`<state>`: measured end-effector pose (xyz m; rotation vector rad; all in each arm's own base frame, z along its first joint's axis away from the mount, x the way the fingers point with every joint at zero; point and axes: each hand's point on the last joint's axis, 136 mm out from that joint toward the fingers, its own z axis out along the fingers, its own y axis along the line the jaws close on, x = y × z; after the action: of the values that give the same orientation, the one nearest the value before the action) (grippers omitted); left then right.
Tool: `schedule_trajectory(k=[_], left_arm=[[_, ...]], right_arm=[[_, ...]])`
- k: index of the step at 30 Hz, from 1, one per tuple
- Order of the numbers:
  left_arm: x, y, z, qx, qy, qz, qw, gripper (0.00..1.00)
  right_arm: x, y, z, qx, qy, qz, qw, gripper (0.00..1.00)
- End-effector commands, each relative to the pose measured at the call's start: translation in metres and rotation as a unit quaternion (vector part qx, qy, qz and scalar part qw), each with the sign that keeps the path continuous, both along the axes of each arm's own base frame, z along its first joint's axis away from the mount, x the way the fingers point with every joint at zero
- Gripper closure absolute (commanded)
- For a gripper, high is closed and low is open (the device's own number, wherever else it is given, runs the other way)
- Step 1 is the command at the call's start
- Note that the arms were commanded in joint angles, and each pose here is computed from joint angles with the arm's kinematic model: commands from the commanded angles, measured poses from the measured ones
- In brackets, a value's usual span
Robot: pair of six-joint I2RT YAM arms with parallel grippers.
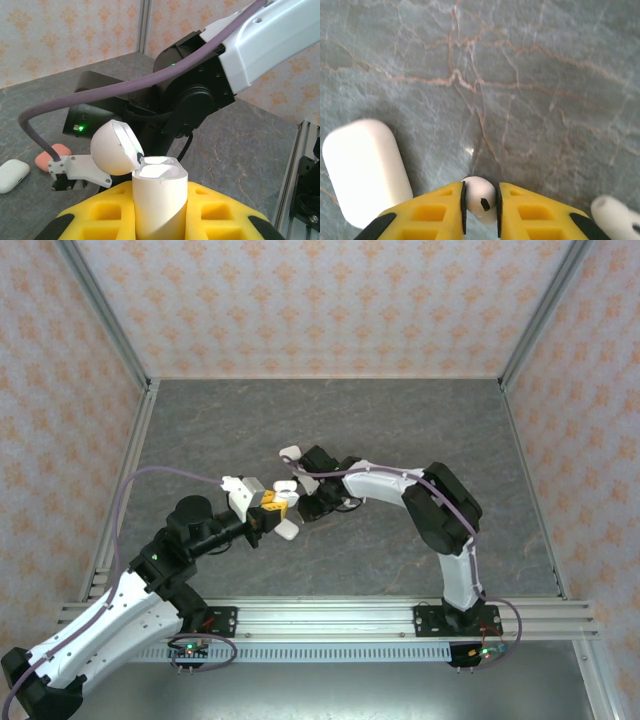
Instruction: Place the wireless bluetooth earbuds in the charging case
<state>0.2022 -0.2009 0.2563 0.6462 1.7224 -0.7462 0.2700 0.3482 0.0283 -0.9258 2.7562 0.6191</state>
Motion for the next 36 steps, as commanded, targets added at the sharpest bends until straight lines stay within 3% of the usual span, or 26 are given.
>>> schedule_trajectory(k=[1,11,23,36], left_arm=[[0.003,0.000,0.010,-0.013,-0.018,0.005,1.000,1.00],[0.011,-0.010,0.009,-0.034,-0.009,0.001,0.999,1.00],[0.029,-0.035,0.002,-0.046,0.026,-0.021,0.998,1.00],[0.036,-0.056,0.003,-0.049,0.038,-0.059,0.996,1.00]], right_arm=[[0.005,-0.006,0.032,0.008,-0.047,-0.014,0.999,0.78],[0.021,-0.045,0.129,0.079,-0.175,-0.076,0.978,0.78],[-0.003,-0.075,0.245,0.199,-0.312,-0.066,0.927,0.80],[-0.032,-0.049,0.268,0.283,-0.329,-0.004,0.901,0.80]])
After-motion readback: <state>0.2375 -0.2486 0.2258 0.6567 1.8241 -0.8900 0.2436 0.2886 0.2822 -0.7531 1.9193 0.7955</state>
